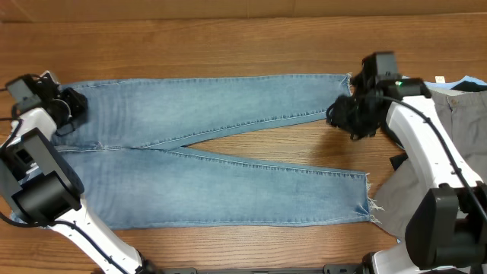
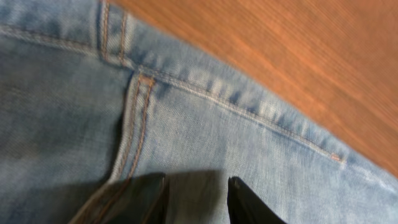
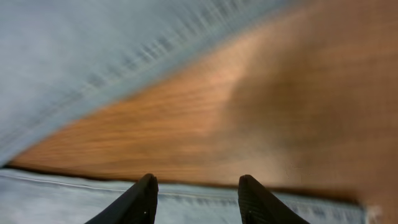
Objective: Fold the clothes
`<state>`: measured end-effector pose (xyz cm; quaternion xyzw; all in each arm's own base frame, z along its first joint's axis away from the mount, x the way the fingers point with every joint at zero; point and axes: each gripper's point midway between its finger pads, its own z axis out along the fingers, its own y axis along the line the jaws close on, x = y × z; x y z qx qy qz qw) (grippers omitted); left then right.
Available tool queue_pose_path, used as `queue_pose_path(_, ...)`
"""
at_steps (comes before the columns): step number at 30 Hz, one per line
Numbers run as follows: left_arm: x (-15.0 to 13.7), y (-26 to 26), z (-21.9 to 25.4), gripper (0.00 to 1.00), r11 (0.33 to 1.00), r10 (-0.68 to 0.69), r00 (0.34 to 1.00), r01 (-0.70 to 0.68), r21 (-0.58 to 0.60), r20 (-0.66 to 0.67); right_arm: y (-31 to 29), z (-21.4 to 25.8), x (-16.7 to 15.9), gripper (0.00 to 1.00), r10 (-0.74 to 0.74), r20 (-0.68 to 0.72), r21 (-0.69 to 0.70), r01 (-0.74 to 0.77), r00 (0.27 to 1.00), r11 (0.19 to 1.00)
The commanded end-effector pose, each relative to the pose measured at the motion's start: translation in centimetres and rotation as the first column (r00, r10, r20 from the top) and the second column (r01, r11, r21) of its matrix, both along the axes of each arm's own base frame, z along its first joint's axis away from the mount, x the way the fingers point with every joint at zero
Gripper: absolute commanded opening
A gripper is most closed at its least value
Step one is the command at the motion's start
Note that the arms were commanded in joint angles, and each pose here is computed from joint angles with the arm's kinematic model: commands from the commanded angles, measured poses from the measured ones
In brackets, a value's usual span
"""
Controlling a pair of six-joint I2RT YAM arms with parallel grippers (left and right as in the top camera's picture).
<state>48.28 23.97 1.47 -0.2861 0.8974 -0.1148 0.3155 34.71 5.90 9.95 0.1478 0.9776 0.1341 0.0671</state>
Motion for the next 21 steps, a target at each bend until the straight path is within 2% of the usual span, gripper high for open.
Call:
queue_pose_path(1,1.3,0.5,3.4,0.34,0.998,-0.061,0.998,0.061,0.0,0.012,-1.6,-3.5,-3.3,0.46,-0.124,-0.142,-0.086,0.113,0.982,0.99)
queue_pose_path(8,0.9,1.1,13.4,0.37,0.995,-0.087,0.996,0.085,0.045,0.025,-2.5,-6.5,-7.8,0.44,-0.223,-0.291,-0.122,0.195,0.93,0.973)
queue_pose_path(11,0.2,0.6,18.3,0.38,0.993,-0.088,0.994,0.083,0.083,0.065,-2.7,-7.5,-9.3,0.36,-0.278,-0.336,-0.142,0.243,0.9,0.96)
queue_pose_path(13,-0.5,-0.2,21.4,0.38,0.99,-0.1,0.99,0.089,0.113,0.095,-2.8,-8.3,-9.7,0.25,-0.306,-0.337,-0.148,0.271,0.89,0.951)
queue_pose_path(16,-2.1,-1.5,25.5,0.39,0.986,-0.109,0.985,0.089,0.144,0.134,-2.8,-9.8,-9.8,0.17,-0.355,-0.316,-0.147,0.324,0.88,0.934)
queue_pose_path(21,-5.2,-4.1,30.6,0.41,0.98,-0.122,0.977,0.091,0.177,0.175,-3.1,-12.3,-8.4,0.13,-0.448,-0.213,-0.124,0.431,0.868,0.894)
